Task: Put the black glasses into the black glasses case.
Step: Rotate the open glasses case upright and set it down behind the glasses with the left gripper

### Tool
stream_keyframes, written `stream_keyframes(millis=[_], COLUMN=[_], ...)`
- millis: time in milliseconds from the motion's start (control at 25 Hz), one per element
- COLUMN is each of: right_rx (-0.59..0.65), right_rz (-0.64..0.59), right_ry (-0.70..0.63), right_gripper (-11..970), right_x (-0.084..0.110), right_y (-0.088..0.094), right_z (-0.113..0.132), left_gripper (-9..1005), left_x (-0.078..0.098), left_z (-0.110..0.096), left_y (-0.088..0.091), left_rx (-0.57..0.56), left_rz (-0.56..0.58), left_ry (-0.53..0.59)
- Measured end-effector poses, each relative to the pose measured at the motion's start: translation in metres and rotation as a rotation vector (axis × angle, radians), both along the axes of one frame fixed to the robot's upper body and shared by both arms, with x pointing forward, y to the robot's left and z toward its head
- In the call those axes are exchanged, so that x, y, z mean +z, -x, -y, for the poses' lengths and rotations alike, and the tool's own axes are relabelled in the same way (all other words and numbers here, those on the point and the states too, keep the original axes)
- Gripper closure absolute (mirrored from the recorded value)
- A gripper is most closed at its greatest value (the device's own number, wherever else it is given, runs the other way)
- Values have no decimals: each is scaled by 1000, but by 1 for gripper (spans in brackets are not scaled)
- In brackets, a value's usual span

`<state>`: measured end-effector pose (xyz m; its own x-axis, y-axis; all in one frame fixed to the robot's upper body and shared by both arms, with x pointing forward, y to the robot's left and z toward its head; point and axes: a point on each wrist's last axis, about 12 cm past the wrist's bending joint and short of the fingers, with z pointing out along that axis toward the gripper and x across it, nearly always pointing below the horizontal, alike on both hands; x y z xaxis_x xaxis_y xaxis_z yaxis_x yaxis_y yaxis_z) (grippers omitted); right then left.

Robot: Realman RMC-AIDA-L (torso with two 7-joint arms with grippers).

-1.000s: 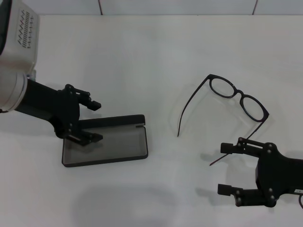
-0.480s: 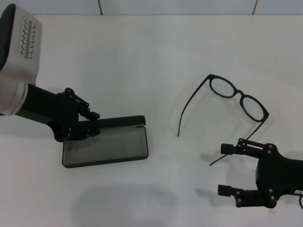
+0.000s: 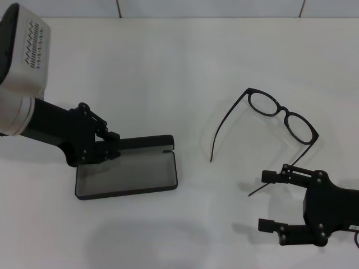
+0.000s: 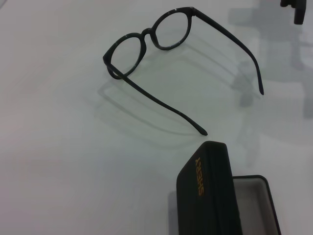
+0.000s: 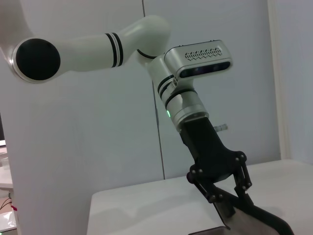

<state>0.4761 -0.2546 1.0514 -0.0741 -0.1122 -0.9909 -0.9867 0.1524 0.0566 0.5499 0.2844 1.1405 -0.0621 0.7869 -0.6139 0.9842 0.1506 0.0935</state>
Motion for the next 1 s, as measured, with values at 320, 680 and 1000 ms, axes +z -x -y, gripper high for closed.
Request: stream_keyframes(millis=[320,680,1000], right_rx=[-4,-6,-6], right_rz=[2,3,4], right_ry=[-1,-2,0], right_gripper=[138,140,142], right_x=[0,1,1], right_y=[-1,-1,-2], right_z=[0,0,0], left_gripper=[756,785,766], left_x=[6,9,8], left_z=[2,3,3], left_y=[3,2,-3], left_rx=[-12,-7,-16], left_rz=[57,85,242], left_ry=[9,30,88])
